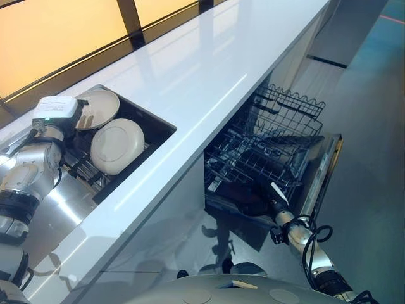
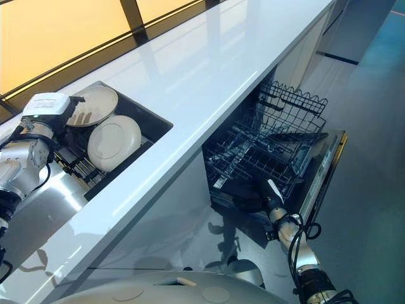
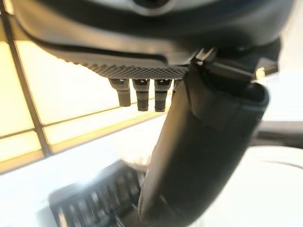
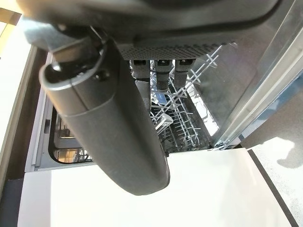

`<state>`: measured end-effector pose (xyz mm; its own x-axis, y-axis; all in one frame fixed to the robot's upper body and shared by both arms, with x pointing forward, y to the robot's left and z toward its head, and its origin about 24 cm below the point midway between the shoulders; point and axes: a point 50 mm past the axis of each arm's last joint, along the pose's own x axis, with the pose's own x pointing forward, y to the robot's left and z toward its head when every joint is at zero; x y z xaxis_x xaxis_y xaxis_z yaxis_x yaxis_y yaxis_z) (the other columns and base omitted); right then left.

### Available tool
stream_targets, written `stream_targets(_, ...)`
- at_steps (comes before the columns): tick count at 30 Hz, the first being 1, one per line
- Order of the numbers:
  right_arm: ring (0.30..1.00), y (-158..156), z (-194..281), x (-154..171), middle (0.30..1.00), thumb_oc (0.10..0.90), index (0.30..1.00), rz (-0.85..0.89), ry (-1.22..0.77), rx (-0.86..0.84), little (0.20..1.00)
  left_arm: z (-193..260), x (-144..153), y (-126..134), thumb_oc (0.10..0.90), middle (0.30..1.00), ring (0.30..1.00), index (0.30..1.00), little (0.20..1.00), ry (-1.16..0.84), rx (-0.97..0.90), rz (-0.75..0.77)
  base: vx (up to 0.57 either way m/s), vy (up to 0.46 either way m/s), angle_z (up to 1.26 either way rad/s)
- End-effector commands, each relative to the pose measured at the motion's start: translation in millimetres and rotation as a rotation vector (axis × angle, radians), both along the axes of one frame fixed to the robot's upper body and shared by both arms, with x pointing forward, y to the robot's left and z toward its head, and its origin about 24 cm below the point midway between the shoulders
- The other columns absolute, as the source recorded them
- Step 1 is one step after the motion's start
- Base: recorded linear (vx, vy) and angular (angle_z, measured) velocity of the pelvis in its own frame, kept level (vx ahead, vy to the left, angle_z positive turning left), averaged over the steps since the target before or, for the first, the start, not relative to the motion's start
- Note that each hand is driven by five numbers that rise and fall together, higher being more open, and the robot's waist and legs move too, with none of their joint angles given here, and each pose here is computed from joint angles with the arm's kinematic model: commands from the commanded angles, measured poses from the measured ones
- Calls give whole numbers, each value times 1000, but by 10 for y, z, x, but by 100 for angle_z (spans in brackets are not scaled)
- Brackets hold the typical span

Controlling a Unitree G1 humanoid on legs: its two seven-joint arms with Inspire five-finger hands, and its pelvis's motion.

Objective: Pick up plates and place into dishwasher.

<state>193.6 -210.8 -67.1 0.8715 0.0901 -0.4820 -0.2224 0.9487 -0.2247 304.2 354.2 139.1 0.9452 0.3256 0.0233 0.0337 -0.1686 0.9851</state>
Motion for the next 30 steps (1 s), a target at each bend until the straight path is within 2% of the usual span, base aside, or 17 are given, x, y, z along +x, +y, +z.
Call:
stream_targets(1, 900, -294, -466, -683, 900, 800, 900, -78, 343, -94, 900, 954, 85, 180, 800, 900, 900, 900, 900, -387, 204, 103, 72, 5, -2)
stream_targets(6, 900, -329, -472, -736, 900, 800, 900, -84, 348, -93, 900, 918, 80, 233, 800, 900, 900, 900, 900, -406, 237, 152, 71, 22, -8)
stream_targets(12, 900, -436, -495, -817, 900, 800, 900, -162, 391, -72, 900, 910, 153, 181, 800, 900, 900, 900, 900, -405, 259, 147, 54, 34, -2)
stream_targets(19, 900, -586, -681, -1154, 900, 800, 900, -256, 599, 43, 900, 904, 261, 62, 800, 900, 900, 900, 900, -397, 257, 111, 47, 5, -6)
stream_targets(23, 900, -697, -706, -1275, 900, 800, 900, -278, 647, 26, 900, 928, 326, -39, 800, 900, 900, 900, 900, -397, 266, 87, 18, -9, -2)
stream_targets(30, 900, -806, -692, -1304, 900, 800, 900, -287, 652, -4, 900, 962, 376, -85, 800, 900, 900, 900, 900, -392, 264, 94, 0, 0, 0)
